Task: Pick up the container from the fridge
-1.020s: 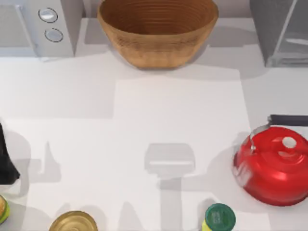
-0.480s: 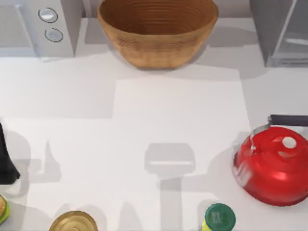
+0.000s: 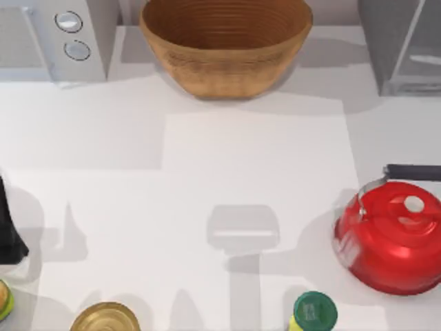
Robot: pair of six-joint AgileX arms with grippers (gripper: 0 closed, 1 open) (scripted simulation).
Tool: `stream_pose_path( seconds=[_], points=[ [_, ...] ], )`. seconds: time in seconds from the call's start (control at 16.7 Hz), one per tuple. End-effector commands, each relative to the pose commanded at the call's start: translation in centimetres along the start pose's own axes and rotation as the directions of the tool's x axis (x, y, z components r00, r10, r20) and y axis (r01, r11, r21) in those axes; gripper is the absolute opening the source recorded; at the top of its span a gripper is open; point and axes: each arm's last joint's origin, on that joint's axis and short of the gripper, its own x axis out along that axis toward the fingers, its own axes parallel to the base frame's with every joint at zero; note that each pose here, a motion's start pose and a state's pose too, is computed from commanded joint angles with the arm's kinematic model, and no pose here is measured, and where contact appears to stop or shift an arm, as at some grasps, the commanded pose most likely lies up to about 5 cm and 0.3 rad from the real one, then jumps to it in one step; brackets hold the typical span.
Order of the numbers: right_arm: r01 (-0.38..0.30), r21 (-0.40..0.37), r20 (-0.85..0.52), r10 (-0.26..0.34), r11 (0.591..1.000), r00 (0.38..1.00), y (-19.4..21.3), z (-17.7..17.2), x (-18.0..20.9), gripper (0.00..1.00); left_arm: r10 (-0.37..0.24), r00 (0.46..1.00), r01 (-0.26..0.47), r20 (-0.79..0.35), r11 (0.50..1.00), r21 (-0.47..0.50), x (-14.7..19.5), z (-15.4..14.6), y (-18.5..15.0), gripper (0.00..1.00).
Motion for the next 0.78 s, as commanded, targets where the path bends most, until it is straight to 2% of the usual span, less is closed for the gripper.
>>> stream_pose_path(
  seconds=[0.6, 0.78],
  points=[
    [-0.005, -0.007, 0.013, 0.006, 1.0, 1.0, -0.7, -0.9, 0.2, 1.0, 0.0, 1.0, 0.0, 0.0, 1.0, 0.0, 0.0, 0.0, 0.0, 1.0],
    [0.001, -0.005, 0.005, -0.001, 1.0, 1.0, -1.2, -1.0, 1.9, 1.0, 0.0, 1.0, 0.0, 0.0, 1.0, 0.0, 0.0, 0.0, 0.0, 1.0]
  ],
)
